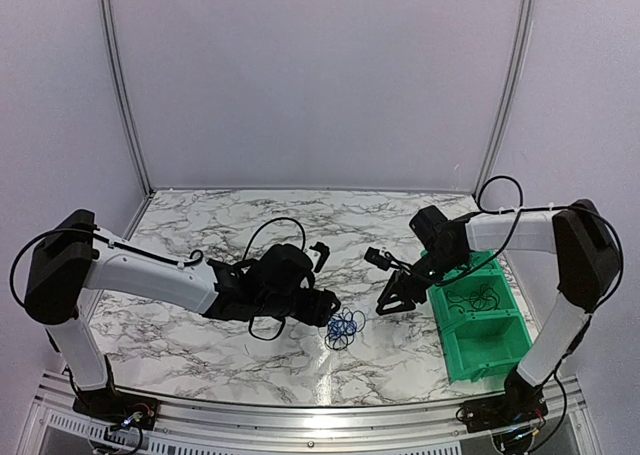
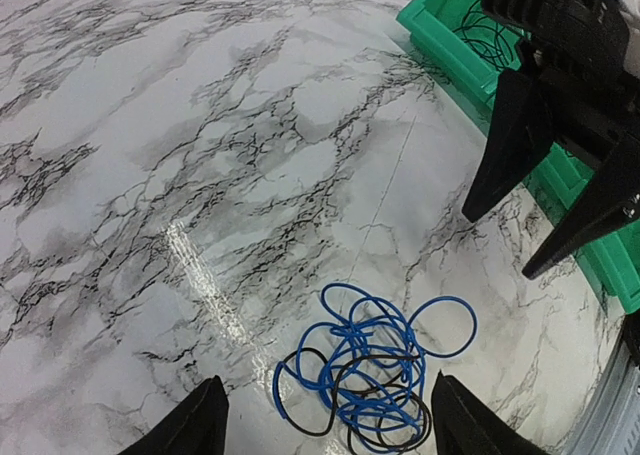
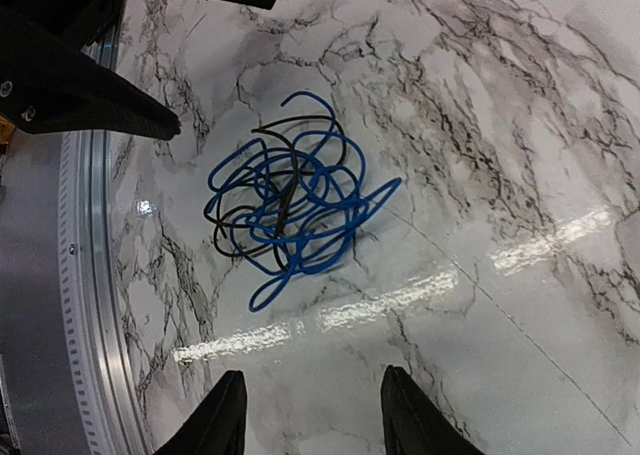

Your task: Untangle the cables

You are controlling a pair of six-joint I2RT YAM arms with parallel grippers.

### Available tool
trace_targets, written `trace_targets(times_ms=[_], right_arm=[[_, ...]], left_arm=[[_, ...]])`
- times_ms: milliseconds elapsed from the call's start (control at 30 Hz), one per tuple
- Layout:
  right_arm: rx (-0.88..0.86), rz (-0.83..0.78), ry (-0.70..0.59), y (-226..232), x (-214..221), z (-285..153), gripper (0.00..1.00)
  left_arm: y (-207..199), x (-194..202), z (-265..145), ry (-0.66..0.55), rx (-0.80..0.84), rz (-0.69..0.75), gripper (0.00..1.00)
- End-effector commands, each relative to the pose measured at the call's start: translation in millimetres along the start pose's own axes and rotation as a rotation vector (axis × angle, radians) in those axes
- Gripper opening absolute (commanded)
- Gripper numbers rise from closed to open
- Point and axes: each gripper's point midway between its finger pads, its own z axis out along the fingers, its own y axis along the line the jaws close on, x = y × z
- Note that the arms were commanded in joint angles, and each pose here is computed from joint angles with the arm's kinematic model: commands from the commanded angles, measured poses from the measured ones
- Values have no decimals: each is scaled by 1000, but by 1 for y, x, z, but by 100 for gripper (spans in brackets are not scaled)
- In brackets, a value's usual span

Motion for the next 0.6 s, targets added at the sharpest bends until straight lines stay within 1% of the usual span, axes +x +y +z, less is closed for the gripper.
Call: trace_targets(times_ms=[0, 100, 167, 367, 500, 533, 567], right_arm=[[-58, -21, -24, 8, -21, 15, 48], [-76, -22, 9, 12, -17, 31, 49], [-86, -24, 33, 13, -13, 40, 49], [-99, -27, 44, 13, -13, 50, 48], [-101, -31, 27, 13, -20, 49, 42], [-107, -34, 21, 14, -22, 48, 40], [-112, -33, 17, 14, -23, 49, 36]], left_arm=[[12, 1, 4, -17, -59, -87, 72], [20, 6, 1, -23, -87, -114, 72], [20, 7, -2, -25, -78, -122, 72], [21, 13, 1, -17, -72, -128, 72], [18, 16, 5, -10, -55, -126, 71], [17, 16, 6, -7, -49, -124, 71], [15, 16, 8, -4, -42, -120, 70]])
